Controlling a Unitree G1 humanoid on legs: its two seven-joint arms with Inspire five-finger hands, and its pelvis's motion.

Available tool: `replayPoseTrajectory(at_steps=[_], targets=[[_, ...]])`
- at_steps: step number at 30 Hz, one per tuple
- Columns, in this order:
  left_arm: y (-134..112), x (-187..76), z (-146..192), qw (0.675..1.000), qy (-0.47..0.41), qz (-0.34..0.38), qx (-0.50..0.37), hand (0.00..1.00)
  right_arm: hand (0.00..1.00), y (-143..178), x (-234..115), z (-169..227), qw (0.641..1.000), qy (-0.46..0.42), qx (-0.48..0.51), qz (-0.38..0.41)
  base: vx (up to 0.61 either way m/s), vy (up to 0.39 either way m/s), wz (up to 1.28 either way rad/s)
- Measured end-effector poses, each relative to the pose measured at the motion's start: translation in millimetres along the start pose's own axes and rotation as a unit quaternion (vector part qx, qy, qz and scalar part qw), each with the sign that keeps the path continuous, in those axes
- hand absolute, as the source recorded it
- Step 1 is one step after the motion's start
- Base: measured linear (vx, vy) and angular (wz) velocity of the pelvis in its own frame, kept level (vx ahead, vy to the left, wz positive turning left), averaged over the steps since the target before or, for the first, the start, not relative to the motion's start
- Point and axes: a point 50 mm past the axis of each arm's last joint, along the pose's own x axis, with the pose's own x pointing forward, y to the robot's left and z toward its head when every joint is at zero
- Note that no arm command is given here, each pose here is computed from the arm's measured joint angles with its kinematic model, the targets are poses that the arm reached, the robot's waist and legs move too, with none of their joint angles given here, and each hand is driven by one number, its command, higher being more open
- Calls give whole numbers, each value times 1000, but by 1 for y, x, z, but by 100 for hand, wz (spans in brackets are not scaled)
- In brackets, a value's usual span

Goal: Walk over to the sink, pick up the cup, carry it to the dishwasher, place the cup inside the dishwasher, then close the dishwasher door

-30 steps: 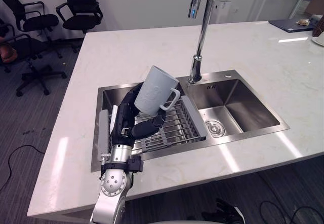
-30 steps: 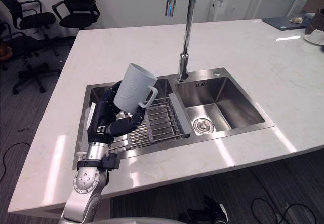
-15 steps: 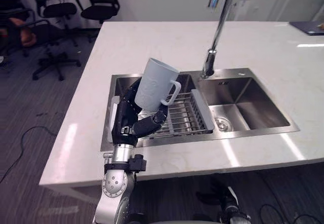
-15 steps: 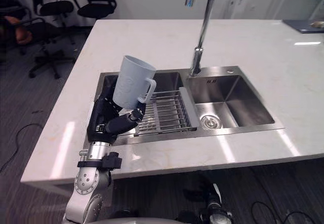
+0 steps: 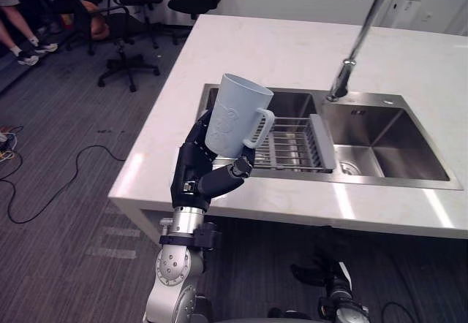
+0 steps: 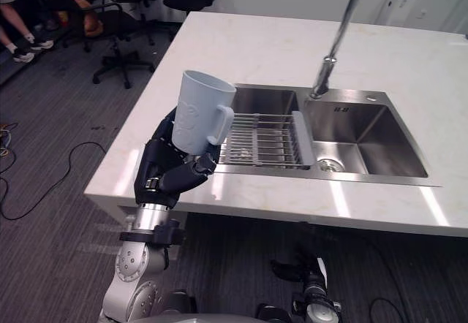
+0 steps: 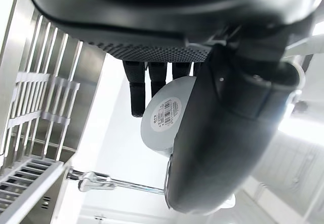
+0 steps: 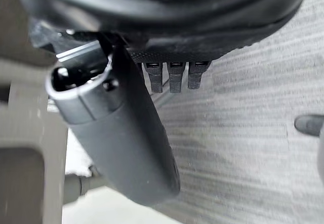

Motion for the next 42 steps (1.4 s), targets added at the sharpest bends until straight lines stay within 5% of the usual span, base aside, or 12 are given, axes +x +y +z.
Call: replayPoseTrajectory(at_steps=[3,28,42], targets=[[10,-2,-14,999,31,2,26,30,90,26,-5,-15,999,30,26,28,-14,229,41],[35,-12,-25,995,66,59,49,30,90,15,9,-17,997,55,-49,15,-27,7,48],[57,-27,-34,987,103,98,77,30,90,40,11,-3,998,27,-42,47,74,107,68]])
